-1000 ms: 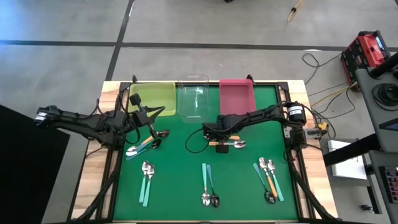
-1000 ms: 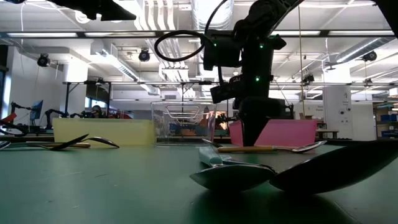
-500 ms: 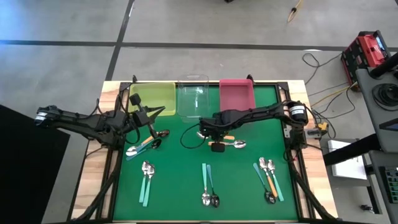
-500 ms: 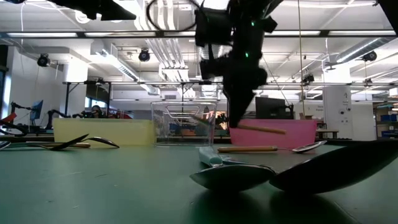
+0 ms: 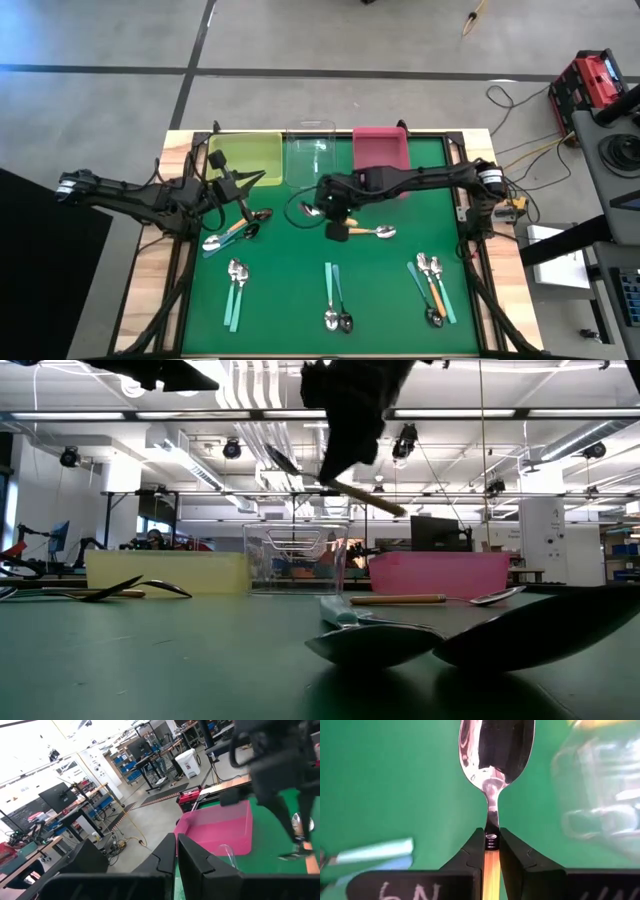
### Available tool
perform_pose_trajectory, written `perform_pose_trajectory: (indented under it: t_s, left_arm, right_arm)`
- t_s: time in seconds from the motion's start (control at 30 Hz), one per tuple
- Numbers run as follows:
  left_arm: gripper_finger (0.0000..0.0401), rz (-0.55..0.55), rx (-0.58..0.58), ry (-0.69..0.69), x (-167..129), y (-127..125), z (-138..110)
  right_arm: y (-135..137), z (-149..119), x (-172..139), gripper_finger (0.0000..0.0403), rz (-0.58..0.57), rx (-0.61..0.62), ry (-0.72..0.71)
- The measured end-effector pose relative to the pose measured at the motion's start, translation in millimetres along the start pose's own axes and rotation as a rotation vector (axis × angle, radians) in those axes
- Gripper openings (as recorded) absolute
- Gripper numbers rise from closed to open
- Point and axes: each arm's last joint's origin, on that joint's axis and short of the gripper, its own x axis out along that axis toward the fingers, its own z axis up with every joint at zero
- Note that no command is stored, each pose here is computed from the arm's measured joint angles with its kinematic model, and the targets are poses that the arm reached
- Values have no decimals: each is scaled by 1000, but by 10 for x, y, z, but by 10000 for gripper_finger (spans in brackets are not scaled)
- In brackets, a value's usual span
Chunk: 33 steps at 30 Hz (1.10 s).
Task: Sort silverware by color (type)
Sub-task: Put the yellow spoon into the red bin
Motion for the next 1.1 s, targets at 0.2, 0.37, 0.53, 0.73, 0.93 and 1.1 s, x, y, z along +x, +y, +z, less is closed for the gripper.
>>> perform_pose_trajectory:
  t_s: [0.2,0.37,0.53,0.73,0.93,1.1]
  left_arm:
    - [0,0,0,0,0,0,0]
    - [0,0,0,0,0,0,0]
    - [0,0,0,0,0,0,0]
    - [0,0,1,0,0,0,0]
    - [0,-1,10,1,0,-1,-2]
    - [0,-1,10,2,0,-1,-3]
  right_arm:
    - [-225,253,-268,25,-148,121,-126]
    - [-603,323,-485,25,-236,373,-150]
    - [-1027,189,-651,26,-315,596,-41]
    - [-1396,-158,-731,27,-421,802,200]
    - [-1557,-394,-625,27,-460,869,327]
    - [-1736,-486,-515,27,-501,988,274]
